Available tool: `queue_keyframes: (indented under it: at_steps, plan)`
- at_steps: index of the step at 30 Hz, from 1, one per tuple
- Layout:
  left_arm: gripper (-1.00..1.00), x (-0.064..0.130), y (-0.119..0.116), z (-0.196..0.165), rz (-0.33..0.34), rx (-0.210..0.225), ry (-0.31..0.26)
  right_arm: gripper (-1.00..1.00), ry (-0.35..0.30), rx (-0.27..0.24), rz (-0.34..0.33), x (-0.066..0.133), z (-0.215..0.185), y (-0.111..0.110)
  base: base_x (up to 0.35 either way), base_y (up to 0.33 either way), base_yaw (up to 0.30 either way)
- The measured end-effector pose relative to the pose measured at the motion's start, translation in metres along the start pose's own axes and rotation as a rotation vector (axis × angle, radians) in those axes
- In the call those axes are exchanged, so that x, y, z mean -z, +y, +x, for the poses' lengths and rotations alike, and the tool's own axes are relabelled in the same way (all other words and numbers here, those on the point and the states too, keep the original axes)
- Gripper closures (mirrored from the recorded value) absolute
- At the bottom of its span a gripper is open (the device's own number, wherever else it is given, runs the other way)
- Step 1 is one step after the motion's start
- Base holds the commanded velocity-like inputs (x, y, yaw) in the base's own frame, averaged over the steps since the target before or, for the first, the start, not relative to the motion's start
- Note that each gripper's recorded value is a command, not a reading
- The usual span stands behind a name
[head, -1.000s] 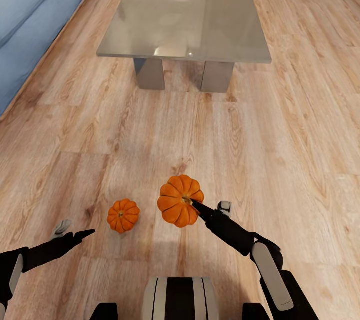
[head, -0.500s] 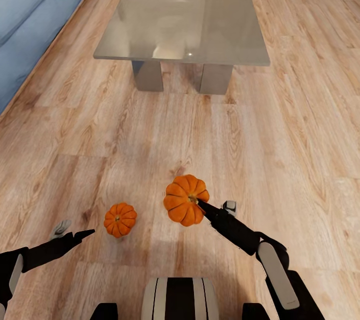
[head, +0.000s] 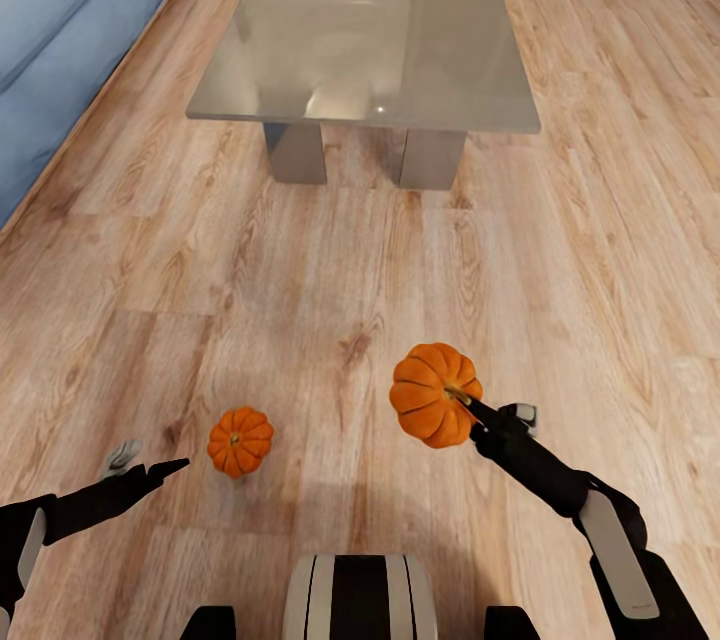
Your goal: Place each of the two pumpkins and all three candles from the living room inside a cabinet in the living room (use any cabinet), then make sure every cabinet is closed, and position the cauldron so it is next to a table in the living room.
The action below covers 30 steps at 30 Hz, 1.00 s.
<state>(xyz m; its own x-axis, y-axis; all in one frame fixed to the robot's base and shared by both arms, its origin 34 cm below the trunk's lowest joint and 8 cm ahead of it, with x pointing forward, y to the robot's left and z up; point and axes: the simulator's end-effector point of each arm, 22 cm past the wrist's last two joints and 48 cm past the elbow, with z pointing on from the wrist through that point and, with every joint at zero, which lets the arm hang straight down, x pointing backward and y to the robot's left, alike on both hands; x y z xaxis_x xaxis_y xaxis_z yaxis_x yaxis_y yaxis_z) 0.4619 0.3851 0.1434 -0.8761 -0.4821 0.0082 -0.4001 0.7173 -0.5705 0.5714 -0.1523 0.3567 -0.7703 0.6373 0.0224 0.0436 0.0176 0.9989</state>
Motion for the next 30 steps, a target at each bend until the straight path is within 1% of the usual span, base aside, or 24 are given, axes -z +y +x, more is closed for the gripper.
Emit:
queue_keyframes:
  at_steps: [6, 12, 21, 27, 30]
  plan:
    - [-1.00, 0.000, 0.000, 0.000, 0.002, 0.001, -0.001, 1.00, -0.001, -0.005, -0.006, -0.002, 0.002, 0.001, 0.081, 0.000, 0.000]
    - [-1.00, 0.000, 0.000, 0.000, 0.000, 0.000, 0.000, 1.00, 0.000, -0.005, -0.007, -0.003, 0.003, 0.001, 0.186, 0.000, 0.000]
    - [-1.00, 0.000, 0.000, 0.000, 0.001, 0.000, -0.001, 1.00, -0.001, -0.006, -0.008, -0.003, 0.003, 0.001, 0.018, 0.000, 0.000]
    - [-1.00, -0.006, 0.009, 0.008, -0.011, 0.012, 0.016, 1.00, 0.001, -0.023, 0.015, -0.002, 0.006, -0.013, 0.000, 0.000, 0.000]
    - [-1.00, -0.010, 0.013, 0.012, -0.017, 0.019, 0.025, 1.00, 0.012, -0.035, 0.022, -0.004, 0.011, -0.020, 0.000, 0.000, 0.000]
